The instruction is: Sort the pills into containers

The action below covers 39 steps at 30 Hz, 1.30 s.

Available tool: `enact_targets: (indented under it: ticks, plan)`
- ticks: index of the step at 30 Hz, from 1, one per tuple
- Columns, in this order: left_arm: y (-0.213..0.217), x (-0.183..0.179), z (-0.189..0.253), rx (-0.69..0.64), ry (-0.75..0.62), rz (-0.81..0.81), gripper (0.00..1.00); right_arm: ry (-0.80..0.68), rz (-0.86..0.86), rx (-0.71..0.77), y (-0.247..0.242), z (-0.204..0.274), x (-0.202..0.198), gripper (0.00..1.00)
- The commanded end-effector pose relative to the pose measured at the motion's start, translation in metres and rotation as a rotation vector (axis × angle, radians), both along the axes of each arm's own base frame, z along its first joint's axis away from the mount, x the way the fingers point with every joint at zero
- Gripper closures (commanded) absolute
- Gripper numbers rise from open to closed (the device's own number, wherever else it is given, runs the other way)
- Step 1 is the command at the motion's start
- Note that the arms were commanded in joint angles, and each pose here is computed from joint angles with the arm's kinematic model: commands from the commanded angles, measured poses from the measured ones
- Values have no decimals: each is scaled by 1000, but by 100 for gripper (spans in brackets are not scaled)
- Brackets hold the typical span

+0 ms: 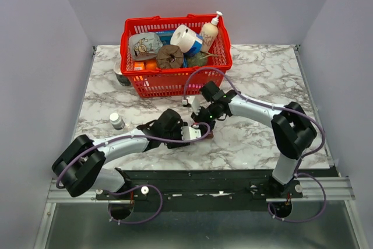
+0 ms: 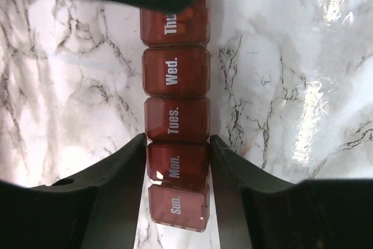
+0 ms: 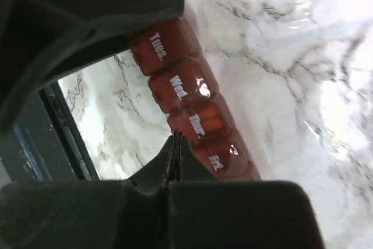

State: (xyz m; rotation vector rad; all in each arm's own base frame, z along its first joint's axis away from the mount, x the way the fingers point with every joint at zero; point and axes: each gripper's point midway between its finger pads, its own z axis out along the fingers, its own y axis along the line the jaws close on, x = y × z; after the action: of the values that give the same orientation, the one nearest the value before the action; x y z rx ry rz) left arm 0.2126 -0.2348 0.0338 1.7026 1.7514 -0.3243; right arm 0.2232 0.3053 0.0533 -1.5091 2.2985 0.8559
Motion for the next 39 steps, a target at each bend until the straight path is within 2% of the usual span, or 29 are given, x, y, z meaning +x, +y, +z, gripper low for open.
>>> enact_targets:
  ticks: [1,2,5,11,14,17,18,21,28,32,34,35,36,38,39]
  plan:
    - [-5,8,21,-79,-51,40,38,-10,12,111,-11,36,6,96]
    - [-5,8,24,-93,-51,41,33,-7,21,129,-11,40,4,95]
    - [-7,9,33,-136,-65,51,26,-11,44,161,-15,47,2,91]
    - [-3,8,37,-140,-75,57,25,-5,76,190,-18,54,1,86]
    - [-5,9,51,-204,-87,75,24,-19,85,218,-23,61,1,81]
    - [-3,5,59,-247,-89,71,20,-56,133,243,-29,64,-4,68]
    - [-1,4,60,-250,-102,68,19,-83,170,253,-30,64,-6,59]
    - [4,3,55,-232,-125,61,15,-146,223,260,-36,63,-10,49]
    - [2,8,71,-284,-143,92,9,-263,294,309,-42,74,-13,44]
    - [-4,21,119,-467,-169,195,7,-357,229,317,-50,103,2,41]
    - [-2,27,150,-570,-156,281,4,-471,152,316,-61,133,17,36]
    - [-1,31,161,-605,-152,319,1,-532,113,316,-65,148,24,31]
    - [1,34,184,-665,-164,353,1,-594,20,276,-75,162,39,21]
    - [5,37,205,-741,-136,419,1,-657,-97,264,-93,192,57,17]
    - [7,38,225,-792,-148,442,1,-693,-196,263,-103,217,70,7]
